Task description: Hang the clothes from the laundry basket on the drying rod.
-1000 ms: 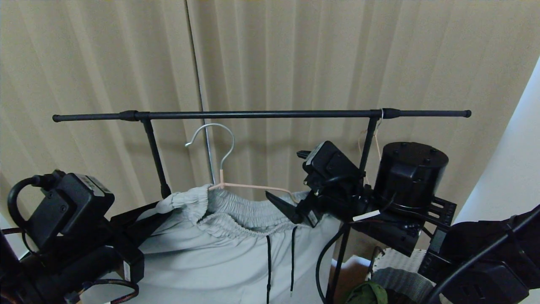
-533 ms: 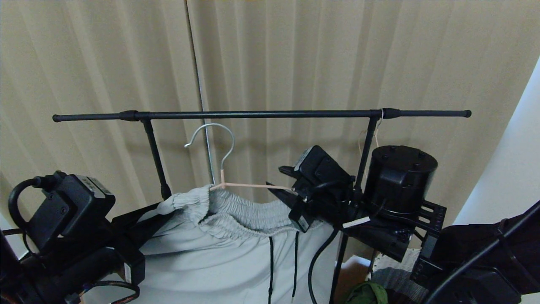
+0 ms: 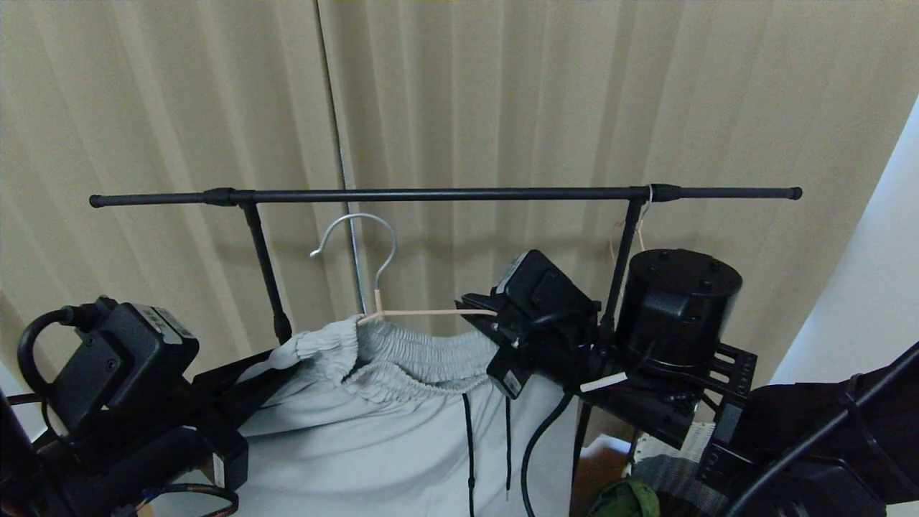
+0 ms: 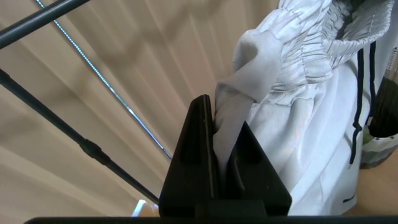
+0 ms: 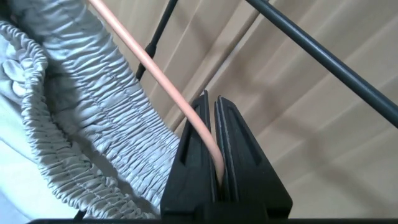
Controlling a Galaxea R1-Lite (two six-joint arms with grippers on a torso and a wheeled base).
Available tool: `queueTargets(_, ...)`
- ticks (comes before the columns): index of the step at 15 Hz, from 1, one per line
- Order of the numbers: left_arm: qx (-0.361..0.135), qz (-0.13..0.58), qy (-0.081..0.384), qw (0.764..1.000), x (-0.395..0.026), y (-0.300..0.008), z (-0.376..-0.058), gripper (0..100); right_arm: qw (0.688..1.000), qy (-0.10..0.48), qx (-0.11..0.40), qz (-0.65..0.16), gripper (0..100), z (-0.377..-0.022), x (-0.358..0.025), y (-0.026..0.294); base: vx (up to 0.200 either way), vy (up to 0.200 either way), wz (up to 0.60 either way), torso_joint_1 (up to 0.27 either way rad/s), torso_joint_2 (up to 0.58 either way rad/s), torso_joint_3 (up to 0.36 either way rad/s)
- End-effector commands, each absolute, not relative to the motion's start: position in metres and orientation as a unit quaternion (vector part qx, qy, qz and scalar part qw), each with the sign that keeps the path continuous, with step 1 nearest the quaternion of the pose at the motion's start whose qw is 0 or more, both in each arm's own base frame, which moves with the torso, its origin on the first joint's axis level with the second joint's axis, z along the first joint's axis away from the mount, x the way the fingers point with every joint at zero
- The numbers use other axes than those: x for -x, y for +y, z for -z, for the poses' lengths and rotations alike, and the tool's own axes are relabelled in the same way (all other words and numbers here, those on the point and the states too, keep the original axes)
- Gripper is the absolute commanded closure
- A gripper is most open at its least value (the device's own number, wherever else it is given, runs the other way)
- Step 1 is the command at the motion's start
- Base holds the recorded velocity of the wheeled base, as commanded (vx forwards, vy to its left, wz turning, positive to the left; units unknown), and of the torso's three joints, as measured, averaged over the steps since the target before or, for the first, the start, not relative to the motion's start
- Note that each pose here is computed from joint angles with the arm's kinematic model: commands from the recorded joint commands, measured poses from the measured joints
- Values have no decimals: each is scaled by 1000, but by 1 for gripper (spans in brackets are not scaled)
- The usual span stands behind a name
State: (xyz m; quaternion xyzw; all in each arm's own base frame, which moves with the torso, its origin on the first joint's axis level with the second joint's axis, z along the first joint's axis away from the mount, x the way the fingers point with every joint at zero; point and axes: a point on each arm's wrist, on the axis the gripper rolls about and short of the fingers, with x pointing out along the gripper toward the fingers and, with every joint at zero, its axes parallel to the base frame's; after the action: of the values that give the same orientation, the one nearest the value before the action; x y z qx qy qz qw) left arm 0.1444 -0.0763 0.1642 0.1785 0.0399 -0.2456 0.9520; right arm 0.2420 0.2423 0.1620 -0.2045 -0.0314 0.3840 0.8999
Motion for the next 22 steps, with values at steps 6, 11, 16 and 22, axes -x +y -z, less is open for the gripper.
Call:
queueTargets(6, -168, 241, 9, 956, -143, -76, -169, 0, 924, -30, 204, -323, 100, -169, -251, 224, 0, 0, 0, 0, 0, 0)
queueTargets(11, -136, 236, 14, 962, -146, -75, -170, 0, 945, -41, 197, -257, 100, -186, -267, 190, 0, 0, 0, 0, 0, 0)
queueTargets(16, -133, 219, 52, 965, -160, -70, -158, 0, 953, -71, 174, -236, 100, -213, -259, 172, 0, 0, 0, 0, 0, 0)
queueTargets(22, -117, 221, 32, 968, -161, -57, -156, 0, 957, -97, 147, -232, 100, -232, -249, 165, 0, 0, 0, 0, 0, 0)
